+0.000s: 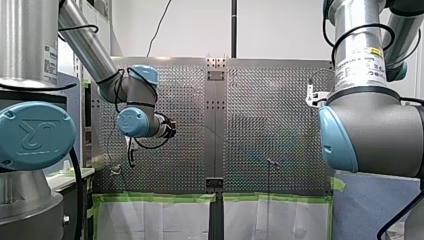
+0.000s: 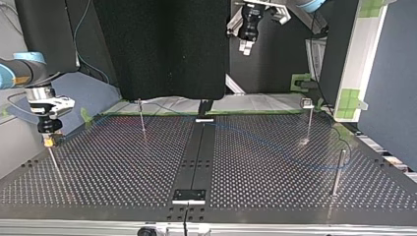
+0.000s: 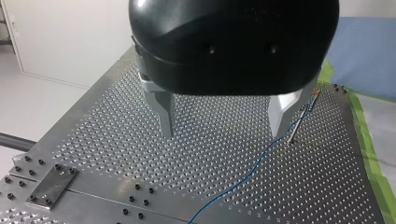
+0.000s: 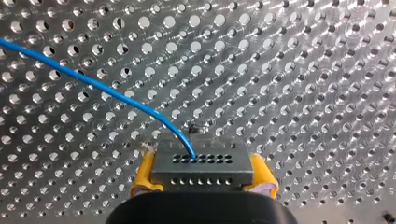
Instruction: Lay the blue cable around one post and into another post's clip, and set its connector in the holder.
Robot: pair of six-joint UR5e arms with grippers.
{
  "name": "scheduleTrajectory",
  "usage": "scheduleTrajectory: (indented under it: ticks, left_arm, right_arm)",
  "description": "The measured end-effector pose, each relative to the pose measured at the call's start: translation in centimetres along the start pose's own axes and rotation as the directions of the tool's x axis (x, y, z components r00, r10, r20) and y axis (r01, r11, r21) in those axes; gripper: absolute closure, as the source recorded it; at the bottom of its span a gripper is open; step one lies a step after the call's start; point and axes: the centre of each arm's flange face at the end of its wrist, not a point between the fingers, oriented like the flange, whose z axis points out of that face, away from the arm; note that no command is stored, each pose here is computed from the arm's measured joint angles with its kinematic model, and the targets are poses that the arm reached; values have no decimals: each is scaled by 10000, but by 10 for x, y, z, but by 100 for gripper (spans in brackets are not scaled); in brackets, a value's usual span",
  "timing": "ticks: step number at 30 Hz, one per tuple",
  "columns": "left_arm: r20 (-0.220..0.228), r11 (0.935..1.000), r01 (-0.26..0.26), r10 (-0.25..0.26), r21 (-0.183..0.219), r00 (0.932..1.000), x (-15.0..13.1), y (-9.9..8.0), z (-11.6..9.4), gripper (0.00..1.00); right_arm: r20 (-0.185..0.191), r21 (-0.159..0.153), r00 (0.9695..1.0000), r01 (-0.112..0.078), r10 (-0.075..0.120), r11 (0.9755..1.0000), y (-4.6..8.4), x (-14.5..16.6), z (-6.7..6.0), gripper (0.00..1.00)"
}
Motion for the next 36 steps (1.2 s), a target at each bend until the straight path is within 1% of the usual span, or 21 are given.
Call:
scheduleTrajectory:
  ticks: [4,5,6,7,8,9,11,12,13,14,15,17,19,21,25,26,28,29,30,32,36]
  left_arm:
    - [-7,10000,-4,4,-7,10000,0,0,0,0]
    - [-6,10000,-3,3,-7,10000,0,0,0,0]
    - [-5,10000,-3,3,-7,10000,0,0,0,0]
    - [-1,10000,-1,1,-8,10000,0,0,0,0]
    - [0,10000,0,0,-12,10000,0,0,0,0]
    - [0,10000,-1,1,-15,10000,0,0,0,0]
    - [-2,10000,-2,2,-23,10000,0,1,1,0]
    - [-4,10000,-3,3,-26,10000,1,1,1,0]
    - [-4,10000,-3,3,-31,10000,1,1,1,0]
    - [-3,10000,-3,3,-34,10000,0,1,1,0]
    - [-2,10000,-4,4,-34,10000,0,1,1,0]
    - [3,10000,-8,8,-36,10000,0,1,1,0]
    - [0,10000,-13,13,-45,10000,1,1,1,0]
    - [-1,10000,-15,15,-48,10000,1,1,1,0]
    - [2,10000,-16,16,-56,10000,1,1,1,0]
    - [-1,10000,-17,17,-57,10000,1,1,2,0]
    - [-8,10000,-29,29,-64,10000,1,2,2,0]
    - [-8,10000,-38,37,-67,10000,1,2,2,0]
    - [-8,10000,-47,47,-69,10000,1,2,2,0]
    - [-9,10000,-65,65,-68,10000,1,2,2,0]
    - [-19,9999,-83,83,-70,10000,1,2,2,0]
  right_arm:
    - [15,-23,10000,27,-27,10000,-1,-1,0,100]
    - [17,-29,10000,39,-39,10000,-1,-1,0,95]
    - [20,-37,10000,56,-56,10000,-1,-1,0,84]
    - [22,-43,10000,67,-67,10000,-2,-1,0,84]
    - [25,-48,10000,77,-77,10000,-2,-1,0,72]
    - [29,-59,10000,92,-92,9999,-2,-1,0,72]
    - [35,-79,9999,107,-107,9999,-2,-1,0,55]
    - [40,-96,9999,111,-111,9999,-2,-1,0,48]
    - [43,-110,9999,109,-109,9999,-2,-1,0,48]
    - [45,-125,9999,110,-110,9999,-2,-1,0,42]
    - [45,-152,9999,110,-109,9998,-2,-1,0,42]
    - [46,-203,9999,107,-106,9997,-1,-1,0,30]
    - [51,-239,9999,102,-101,9997,-1,-2,0,27]
    - [49,-254,9999,91,-89,9996,-1,-2,0,19]
    - [49,-267,10000,71,-70,9996,-1,-3,1,16]
    - [34,-272,10000,72,-71,9996,-1,-3,1,11]
    - [14,-278,10000,68,-68,9996,0,-2,1,9]
    - [9,-276,10000,67,-67,9996,-1,-2,1,5]
    - [-1,-275,10000,69,-69,9996,-1,-2,1,5]
    - [-3,-280,10000,64,-64,9996,-1,-2,1,0]
    - [-25,-291,10000,48,-48,9996,0,-2,1,0]
